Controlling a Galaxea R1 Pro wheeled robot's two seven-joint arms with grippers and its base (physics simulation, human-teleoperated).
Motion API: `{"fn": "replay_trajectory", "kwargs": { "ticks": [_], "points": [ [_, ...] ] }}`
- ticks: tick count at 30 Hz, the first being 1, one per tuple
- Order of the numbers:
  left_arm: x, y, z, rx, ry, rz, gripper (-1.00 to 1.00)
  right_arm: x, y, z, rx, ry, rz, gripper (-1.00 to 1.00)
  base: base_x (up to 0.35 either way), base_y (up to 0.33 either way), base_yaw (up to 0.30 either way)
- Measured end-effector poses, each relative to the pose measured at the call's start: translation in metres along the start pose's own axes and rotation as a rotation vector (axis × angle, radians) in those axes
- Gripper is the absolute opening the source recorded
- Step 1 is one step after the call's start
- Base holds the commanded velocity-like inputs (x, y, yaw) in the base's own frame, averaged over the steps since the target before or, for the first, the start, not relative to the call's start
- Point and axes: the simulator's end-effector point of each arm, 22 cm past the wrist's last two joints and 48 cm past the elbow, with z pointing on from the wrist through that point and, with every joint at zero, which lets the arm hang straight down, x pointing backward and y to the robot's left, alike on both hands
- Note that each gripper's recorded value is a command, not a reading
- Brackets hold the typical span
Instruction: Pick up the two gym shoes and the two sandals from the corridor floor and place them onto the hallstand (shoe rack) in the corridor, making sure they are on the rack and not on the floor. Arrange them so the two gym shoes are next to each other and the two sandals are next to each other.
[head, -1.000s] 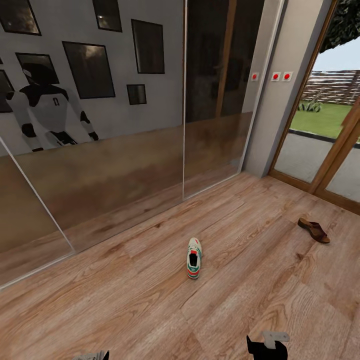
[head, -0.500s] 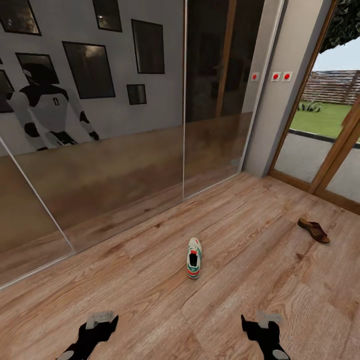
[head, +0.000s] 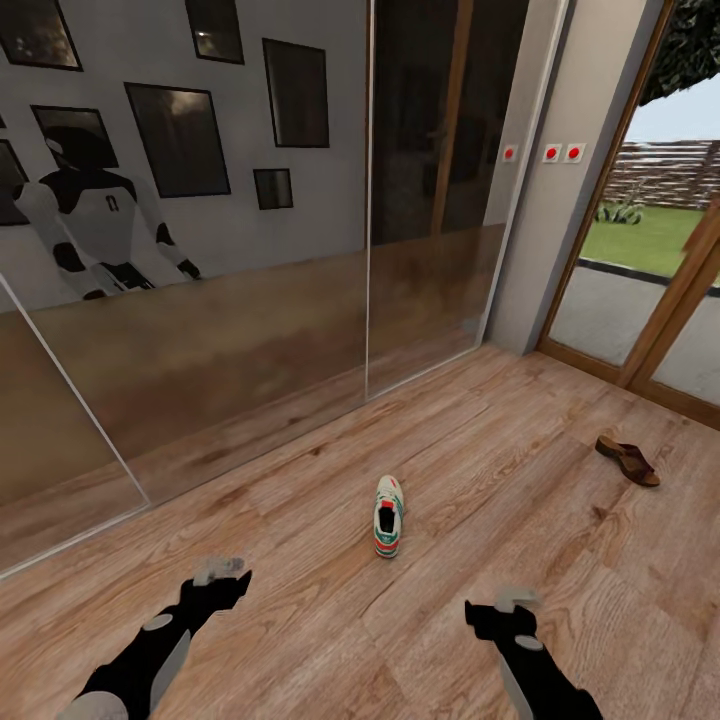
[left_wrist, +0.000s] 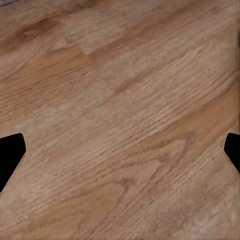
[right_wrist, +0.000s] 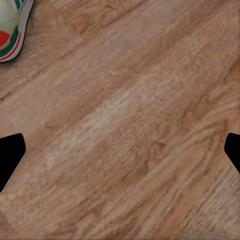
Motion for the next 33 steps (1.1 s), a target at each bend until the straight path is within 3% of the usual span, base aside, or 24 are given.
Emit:
{"fn": "replay_trajectory", "kwargs": {
  "ticks": [9,16,28,33],
  "points": [
    [-0.021,-0.016,0.006,0.052,-0.015,0.043,1.0,-0.02,0.007,-0.002,-0.004,0.005,0.011,1.0,0.0,0.0,0.0],
    [-0.022,-0.02,0.006,0.065,-0.018,0.046,1.0,-0.022,0.009,-0.003,-0.01,0.001,0.008,1.0,0.034,0.031,0.0],
    [-0.021,-0.028,0.006,0.079,-0.018,0.051,1.0,-0.021,0.005,-0.002,-0.005,0.004,0.004,1.0,0.159,0.181,0.0],
    [-0.032,-0.056,0.006,0.157,-0.035,0.064,1.0,-0.019,0.005,-0.002,-0.005,0.007,0.003,1.0,0.034,0.04,0.0]
  ]
}}
